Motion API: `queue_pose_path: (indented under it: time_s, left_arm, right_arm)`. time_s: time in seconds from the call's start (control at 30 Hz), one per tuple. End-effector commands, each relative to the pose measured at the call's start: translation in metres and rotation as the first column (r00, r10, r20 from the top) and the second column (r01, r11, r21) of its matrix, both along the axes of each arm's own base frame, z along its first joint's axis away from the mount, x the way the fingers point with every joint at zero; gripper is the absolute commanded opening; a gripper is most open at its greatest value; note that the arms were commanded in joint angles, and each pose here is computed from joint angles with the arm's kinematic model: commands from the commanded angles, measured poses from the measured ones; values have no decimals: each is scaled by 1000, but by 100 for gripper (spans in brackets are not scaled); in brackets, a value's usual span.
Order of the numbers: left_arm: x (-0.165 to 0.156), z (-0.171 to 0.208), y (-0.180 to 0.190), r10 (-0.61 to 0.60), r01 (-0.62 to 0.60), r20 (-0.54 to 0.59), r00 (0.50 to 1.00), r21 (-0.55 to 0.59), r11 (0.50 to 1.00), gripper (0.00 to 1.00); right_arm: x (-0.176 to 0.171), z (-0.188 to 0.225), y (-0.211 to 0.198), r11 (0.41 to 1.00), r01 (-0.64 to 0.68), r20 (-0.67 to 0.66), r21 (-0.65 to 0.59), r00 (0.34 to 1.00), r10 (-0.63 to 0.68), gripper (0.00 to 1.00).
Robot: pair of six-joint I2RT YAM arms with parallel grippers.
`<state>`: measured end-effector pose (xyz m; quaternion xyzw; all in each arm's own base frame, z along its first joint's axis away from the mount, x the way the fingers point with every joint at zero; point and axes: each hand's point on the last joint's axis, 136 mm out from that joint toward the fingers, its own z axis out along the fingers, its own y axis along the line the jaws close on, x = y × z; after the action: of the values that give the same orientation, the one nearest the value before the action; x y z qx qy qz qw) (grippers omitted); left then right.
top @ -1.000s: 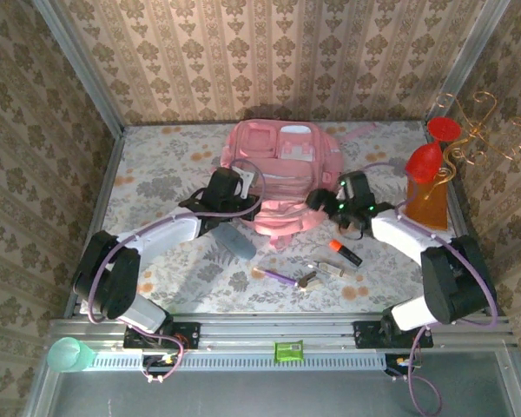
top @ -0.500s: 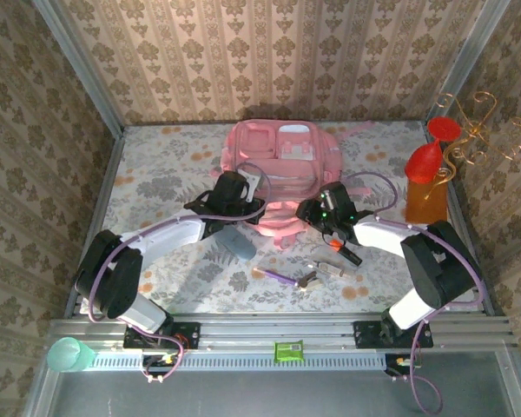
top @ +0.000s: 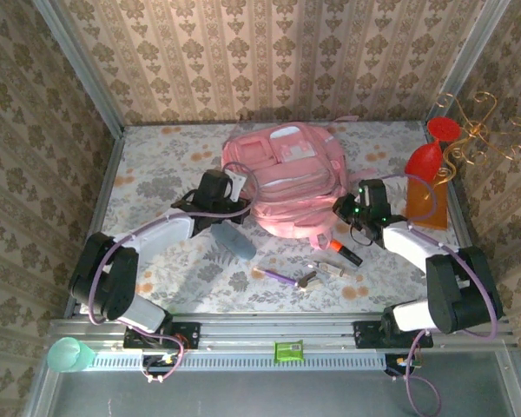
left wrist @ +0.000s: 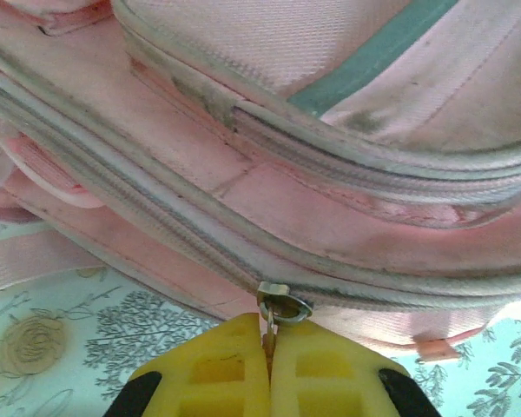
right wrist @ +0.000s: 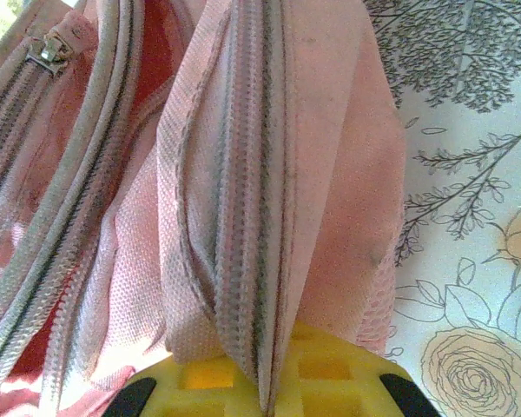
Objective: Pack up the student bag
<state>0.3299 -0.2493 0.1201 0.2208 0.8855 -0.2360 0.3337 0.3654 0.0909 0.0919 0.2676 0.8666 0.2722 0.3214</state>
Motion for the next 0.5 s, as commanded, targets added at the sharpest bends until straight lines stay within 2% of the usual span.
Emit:
queue_pose_path:
  time_s: [0.0,0.1,0.2,0.23,0.3,0.47]
  left_arm:
    - [20,-7,47,130,-131,15,991,86,988,0]
    - [30,-4,54,150,-149,0,989,51,987,0]
    - [22,13,29,55,-54,5,998,-68,996,0]
    - [18,19,21,29,-28,7,1000,-109,994,0]
    - [14,28,8,1,0,1,1000,-180,984,0]
    - [6,33,-21,-22,22,1,1000,-202,979,0]
  right_arm:
    - [31,18,-47,987,125,59,-97,991,-120,0]
    - [43,13,-46,990,76,20,-117,997,-74,0]
    - [55,4,-34,991,-39,-64,-131,997,31,2]
    - [59,1,-30,989,-74,-86,-127,994,63,8]
    - [60,-1,-23,985,-118,-112,-126,988,104,27]
    - [38,13,-32,971,-100,-122,-216,990,75,65]
